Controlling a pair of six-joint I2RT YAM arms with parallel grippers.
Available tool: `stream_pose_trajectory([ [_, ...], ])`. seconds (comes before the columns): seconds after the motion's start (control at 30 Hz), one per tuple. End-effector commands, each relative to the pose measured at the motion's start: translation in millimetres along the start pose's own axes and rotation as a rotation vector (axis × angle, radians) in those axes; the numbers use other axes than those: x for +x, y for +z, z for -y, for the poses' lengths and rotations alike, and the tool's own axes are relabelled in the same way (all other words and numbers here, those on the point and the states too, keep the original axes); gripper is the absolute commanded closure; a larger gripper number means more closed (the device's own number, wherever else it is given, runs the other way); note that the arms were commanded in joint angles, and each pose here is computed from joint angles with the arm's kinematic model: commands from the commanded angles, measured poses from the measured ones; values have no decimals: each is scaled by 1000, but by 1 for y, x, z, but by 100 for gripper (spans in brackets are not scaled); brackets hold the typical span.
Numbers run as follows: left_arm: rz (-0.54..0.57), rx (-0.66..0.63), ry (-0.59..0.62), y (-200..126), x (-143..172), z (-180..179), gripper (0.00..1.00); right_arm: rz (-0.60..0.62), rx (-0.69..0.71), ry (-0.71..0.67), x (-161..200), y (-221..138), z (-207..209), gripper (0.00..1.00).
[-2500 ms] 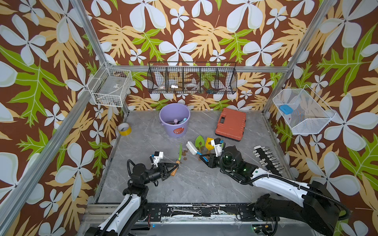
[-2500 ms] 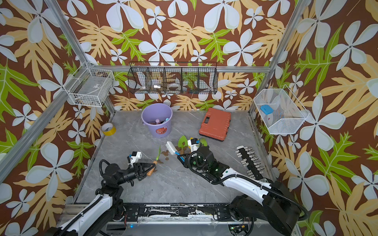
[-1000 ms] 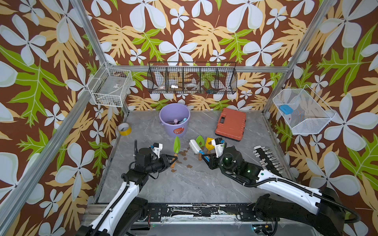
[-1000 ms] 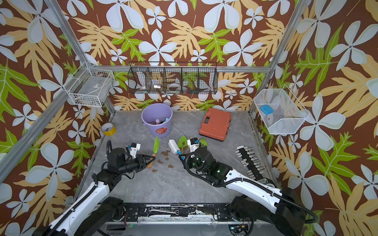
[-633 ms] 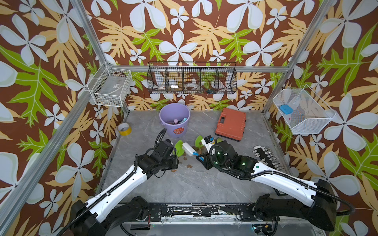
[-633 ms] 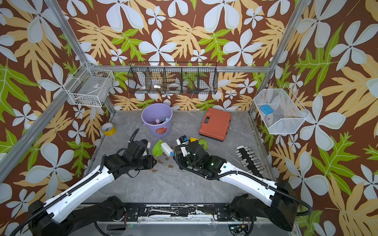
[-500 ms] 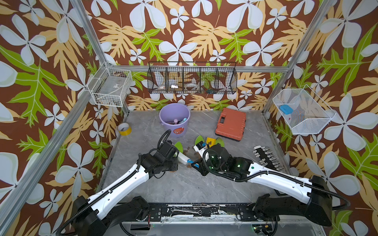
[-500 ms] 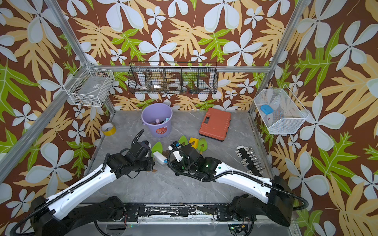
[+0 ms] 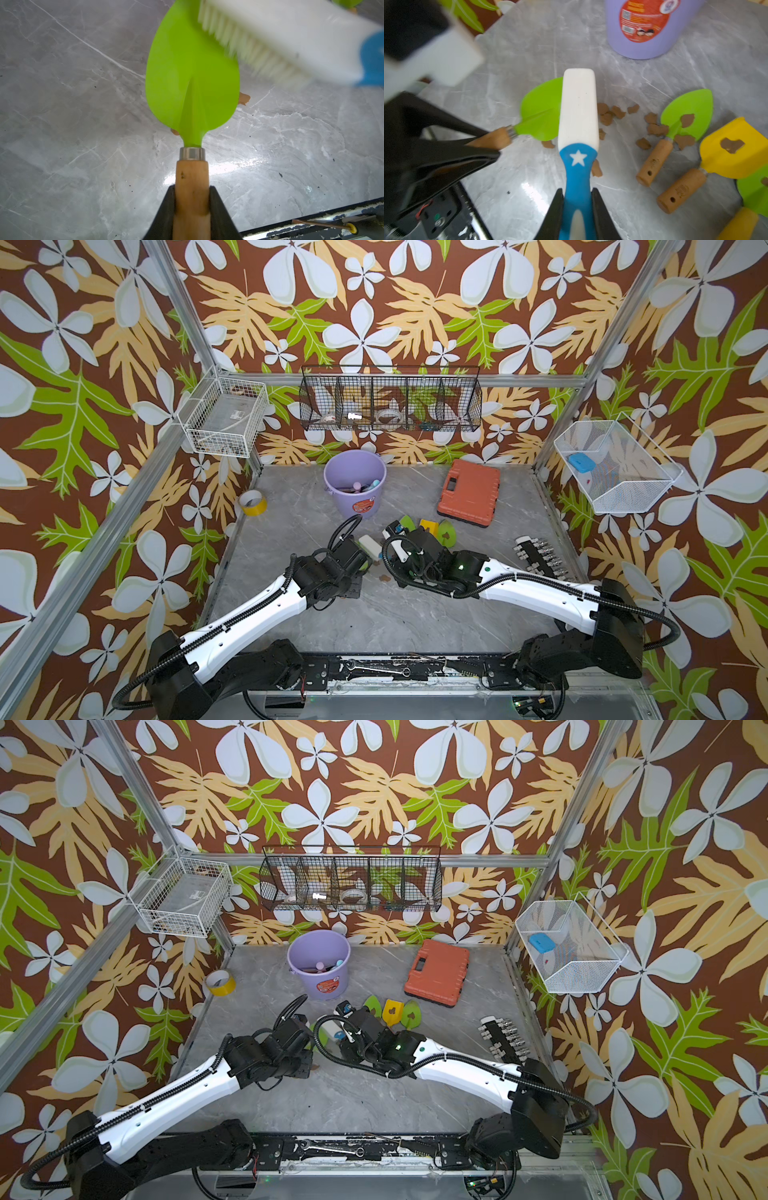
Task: Brush the soil off the hand trowel and place it into the bucket
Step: Brush off the soil from the hand trowel.
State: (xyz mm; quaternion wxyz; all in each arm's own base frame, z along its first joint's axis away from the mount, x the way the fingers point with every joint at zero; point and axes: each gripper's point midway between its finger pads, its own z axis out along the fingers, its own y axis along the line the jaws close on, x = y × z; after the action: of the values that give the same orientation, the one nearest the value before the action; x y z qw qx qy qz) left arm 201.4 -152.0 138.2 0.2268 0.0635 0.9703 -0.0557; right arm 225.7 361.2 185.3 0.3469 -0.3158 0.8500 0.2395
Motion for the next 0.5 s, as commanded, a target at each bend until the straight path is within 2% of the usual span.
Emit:
stream_pose_trajectory([
  [0.0,40,2,7,-3,-9,1,100,1,-147,-78,-1,0,-36,100],
  [0.1,47,20,13,-5,-13,5,100,-68,-129,-81,18,15,-31,100],
  [0.17,42,16,19,-3,-12,6,100,-98,-12,-47,27,25,3,100],
  [0.2,42,16,23,-3,-13,6,100,-104,34,16,29,29,29,100],
  [0.33,52,-4,35,-5,-16,3,100,29,109,190,10,11,99,100],
  [0.47,83,-54,56,-14,-33,-3,100,150,147,193,-18,-22,108,100],
])
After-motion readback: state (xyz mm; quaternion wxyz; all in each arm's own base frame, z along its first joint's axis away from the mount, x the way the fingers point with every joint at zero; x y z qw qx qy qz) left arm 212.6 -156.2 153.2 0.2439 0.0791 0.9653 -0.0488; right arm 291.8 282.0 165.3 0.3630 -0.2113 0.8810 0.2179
